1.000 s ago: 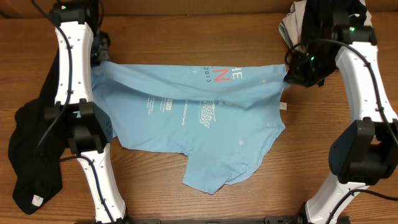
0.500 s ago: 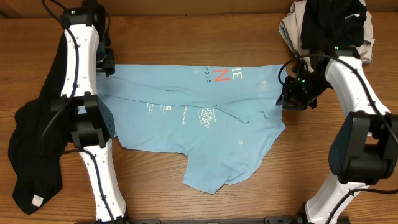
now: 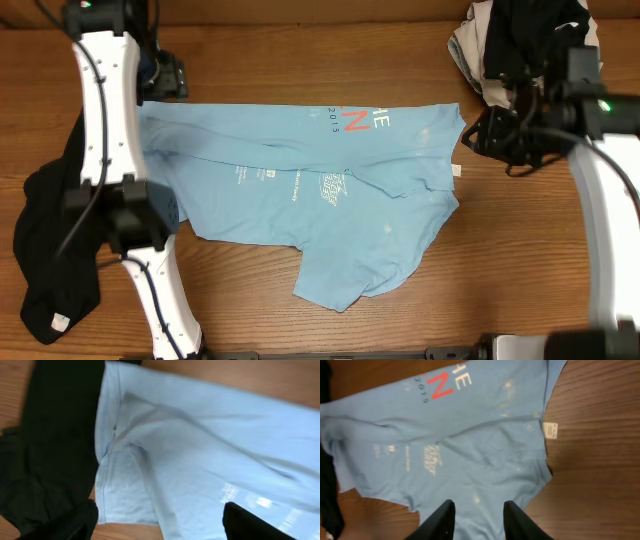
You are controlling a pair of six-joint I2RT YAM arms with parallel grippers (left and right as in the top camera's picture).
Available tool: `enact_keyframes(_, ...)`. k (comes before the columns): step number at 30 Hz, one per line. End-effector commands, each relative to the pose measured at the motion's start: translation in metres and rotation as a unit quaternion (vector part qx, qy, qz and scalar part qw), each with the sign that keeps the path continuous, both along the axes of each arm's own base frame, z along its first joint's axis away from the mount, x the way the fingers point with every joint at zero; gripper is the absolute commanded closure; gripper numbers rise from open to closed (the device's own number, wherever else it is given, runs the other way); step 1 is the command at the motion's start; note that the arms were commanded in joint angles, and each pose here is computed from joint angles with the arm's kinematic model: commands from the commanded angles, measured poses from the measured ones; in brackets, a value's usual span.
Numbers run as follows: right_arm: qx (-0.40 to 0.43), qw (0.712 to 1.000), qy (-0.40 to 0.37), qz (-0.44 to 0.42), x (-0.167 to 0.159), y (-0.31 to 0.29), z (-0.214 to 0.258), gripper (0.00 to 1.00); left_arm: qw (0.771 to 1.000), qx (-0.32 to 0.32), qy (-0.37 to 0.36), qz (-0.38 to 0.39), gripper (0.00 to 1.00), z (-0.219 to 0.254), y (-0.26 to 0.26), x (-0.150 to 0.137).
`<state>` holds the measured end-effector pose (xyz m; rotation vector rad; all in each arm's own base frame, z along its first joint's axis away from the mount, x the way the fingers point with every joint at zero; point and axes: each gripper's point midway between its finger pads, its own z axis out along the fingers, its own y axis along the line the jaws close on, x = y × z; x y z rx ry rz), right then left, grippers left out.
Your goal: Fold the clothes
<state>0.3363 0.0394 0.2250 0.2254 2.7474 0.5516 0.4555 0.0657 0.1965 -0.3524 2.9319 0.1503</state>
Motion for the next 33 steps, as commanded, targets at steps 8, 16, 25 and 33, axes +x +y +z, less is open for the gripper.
enact_keyframes(8, -0.045, 0.999, -0.007, -0.014, -0.056, 0.03, 0.011, 0.6, 0.997, 0.024, -0.039, 0.068, 0.13, 0.075, -0.004, -0.098)
enact_keyframes(16, -0.039, 0.999, 0.026, 0.006, -0.069, 0.051, -0.03, 0.57, 0.985, 0.027, -0.06, 0.158, 0.1, 0.007, 0.011, -0.167)
enact_keyframes(25, -0.035, 0.999, 0.01, 0.034, -0.067, 0.07, -0.031, 0.57, 0.959, -0.02, -0.04, 0.279, 0.37, -0.089, 0.068, -0.216)
enact_keyframes(33, -0.023, 0.999, -0.003, 0.049, -0.067, 0.09, -0.028, 0.56, 0.956, -0.036, -0.012, 0.29, 0.45, -0.139, 0.092, -0.213)
